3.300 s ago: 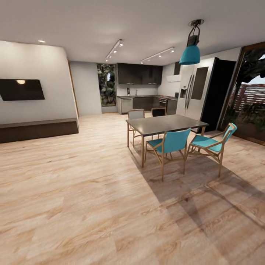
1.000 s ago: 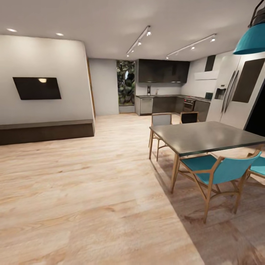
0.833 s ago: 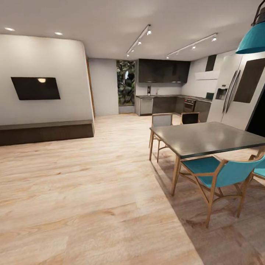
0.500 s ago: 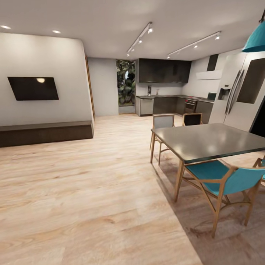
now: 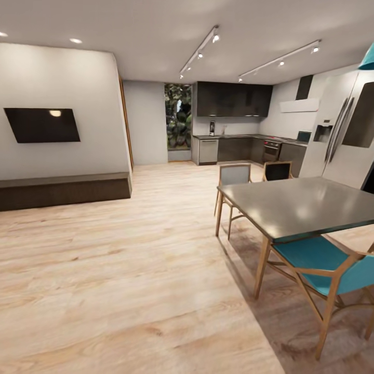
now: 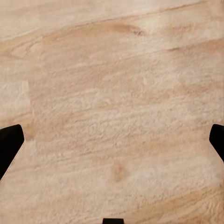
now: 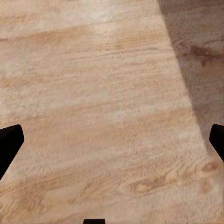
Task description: Pick up the poster from the kitchen countertop and hang it on one of the wall nails in the kitchen.
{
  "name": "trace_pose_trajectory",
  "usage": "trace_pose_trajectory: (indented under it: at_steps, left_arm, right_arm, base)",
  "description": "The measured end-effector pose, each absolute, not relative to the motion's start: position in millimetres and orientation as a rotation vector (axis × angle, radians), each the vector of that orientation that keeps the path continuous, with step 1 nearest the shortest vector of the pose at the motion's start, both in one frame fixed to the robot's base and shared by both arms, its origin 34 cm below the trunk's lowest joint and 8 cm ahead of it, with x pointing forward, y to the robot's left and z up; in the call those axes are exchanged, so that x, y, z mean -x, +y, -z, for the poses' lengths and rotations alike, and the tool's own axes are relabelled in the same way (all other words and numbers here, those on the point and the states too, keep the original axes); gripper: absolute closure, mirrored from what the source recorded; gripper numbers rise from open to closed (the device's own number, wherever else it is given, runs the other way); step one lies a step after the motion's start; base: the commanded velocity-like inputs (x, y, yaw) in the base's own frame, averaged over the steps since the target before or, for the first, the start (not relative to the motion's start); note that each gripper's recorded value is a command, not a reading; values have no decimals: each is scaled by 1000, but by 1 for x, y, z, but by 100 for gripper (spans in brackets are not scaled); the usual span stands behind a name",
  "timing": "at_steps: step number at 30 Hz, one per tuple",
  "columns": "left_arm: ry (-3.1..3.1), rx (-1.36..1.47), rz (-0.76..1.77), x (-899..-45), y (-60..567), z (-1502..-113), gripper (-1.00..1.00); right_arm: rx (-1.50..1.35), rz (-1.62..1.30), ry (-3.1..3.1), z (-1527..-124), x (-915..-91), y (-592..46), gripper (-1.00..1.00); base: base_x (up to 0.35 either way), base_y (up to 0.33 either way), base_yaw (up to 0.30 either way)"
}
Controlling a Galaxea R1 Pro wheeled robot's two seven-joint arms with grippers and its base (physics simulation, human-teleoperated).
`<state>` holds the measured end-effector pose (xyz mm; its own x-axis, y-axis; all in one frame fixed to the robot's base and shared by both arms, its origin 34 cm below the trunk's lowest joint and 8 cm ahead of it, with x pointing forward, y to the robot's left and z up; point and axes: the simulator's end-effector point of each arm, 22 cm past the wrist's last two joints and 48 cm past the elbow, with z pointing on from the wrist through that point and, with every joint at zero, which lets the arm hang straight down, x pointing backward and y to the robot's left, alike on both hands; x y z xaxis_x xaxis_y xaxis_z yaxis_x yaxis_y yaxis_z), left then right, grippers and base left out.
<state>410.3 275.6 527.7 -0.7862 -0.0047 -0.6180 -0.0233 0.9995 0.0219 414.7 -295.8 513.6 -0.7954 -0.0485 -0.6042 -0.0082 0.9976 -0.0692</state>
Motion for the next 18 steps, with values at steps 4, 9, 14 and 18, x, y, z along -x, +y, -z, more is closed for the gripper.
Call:
trace_pose_trajectory:
  at_steps: [4, 9, 14, 18]
  left_arm:
    - [2475, 19, -37, -410, 276, -528, -100]
    - [2475, 19, -37, -410, 276, -528, -100]
    - [2475, 19, -37, -410, 276, -528, -100]
    - [2475, 20, -37, -410, 276, -528, -100]
  right_arm:
    - [39, 83, 2489, -514, -415, -296, -100]
    - [39, 83, 2489, -514, -415, -296, -100]
    - [39, 83, 2489, -514, -415, -296, -100]
    - [39, 83, 2489, -514, -415, -296, -100]
  base:
    - [339, 73, 0]
    - [339, 73, 0]
    - [339, 73, 0]
    - [339, 73, 0]
